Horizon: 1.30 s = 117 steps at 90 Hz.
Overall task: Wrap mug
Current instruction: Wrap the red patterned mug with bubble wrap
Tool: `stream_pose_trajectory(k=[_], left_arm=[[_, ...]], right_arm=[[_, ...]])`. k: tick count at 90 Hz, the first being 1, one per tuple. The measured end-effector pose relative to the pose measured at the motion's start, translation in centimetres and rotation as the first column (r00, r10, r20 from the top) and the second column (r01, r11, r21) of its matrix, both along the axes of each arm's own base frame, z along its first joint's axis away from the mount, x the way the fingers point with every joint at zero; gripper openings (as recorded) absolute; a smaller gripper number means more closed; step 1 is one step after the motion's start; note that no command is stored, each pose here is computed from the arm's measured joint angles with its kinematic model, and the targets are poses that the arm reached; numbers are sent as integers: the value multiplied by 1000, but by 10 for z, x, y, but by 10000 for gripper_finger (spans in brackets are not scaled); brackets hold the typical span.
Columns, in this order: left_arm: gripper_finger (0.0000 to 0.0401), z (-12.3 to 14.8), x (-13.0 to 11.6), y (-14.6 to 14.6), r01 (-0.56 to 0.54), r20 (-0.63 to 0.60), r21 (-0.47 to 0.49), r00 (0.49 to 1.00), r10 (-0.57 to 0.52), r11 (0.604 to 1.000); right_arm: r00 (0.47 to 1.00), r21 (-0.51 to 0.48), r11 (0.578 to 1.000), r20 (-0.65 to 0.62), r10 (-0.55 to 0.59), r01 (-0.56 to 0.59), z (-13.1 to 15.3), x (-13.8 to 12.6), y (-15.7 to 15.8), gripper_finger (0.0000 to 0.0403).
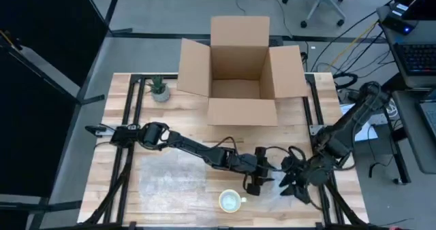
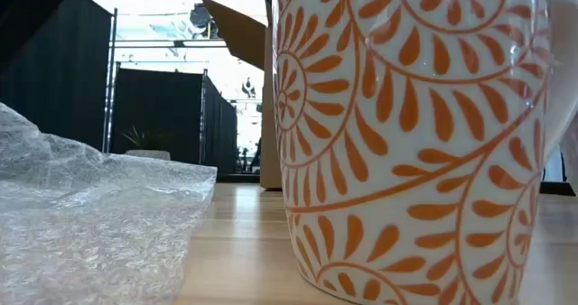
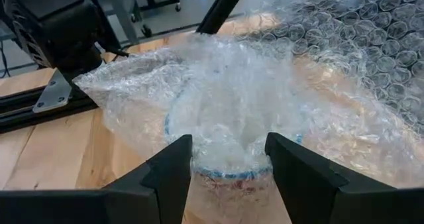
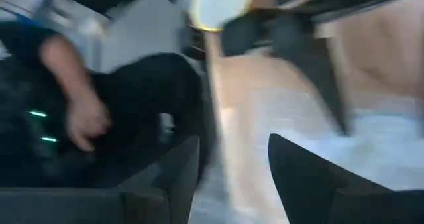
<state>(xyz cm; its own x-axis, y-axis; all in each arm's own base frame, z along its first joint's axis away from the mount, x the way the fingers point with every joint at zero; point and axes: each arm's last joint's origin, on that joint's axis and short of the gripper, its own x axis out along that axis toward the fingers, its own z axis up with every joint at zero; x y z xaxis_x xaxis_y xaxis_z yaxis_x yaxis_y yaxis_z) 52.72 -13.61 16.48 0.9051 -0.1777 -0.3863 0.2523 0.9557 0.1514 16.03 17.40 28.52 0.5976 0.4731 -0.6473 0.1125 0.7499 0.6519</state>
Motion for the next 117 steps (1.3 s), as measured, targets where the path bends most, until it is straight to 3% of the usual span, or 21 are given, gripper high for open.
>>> stream_pose_trajectory(k=[15,34,51,69,86,117], left_arm=[[187,0,0,0,0,-1,0,1000,0,1000],[187,0,0,1,-4,4,-6,1000,4,1000],[187,0,0,1,-3,5,-5,1000,3,1000],[187,0,0,1,-3,5,-5,1000,3,1000],[187,1,1,0,-3,13,-8,1000,3,1000],[187,1,1,0,-3,13,-8,1000,3,1000]], right_arm=[[999,13,1000,-43,10,-10,-15,3,22,167],[991,-68,996,-123,53,-62,-39,2,40,167],[978,-186,980,-206,28,-67,-49,-3,33,167],[972,-248,966,-234,15,-75,-49,-8,24,167],[978,-321,945,-208,3,-71,-49,-9,19,167],[990,-345,938,-142,-3,-47,-41,-11,12,167]])
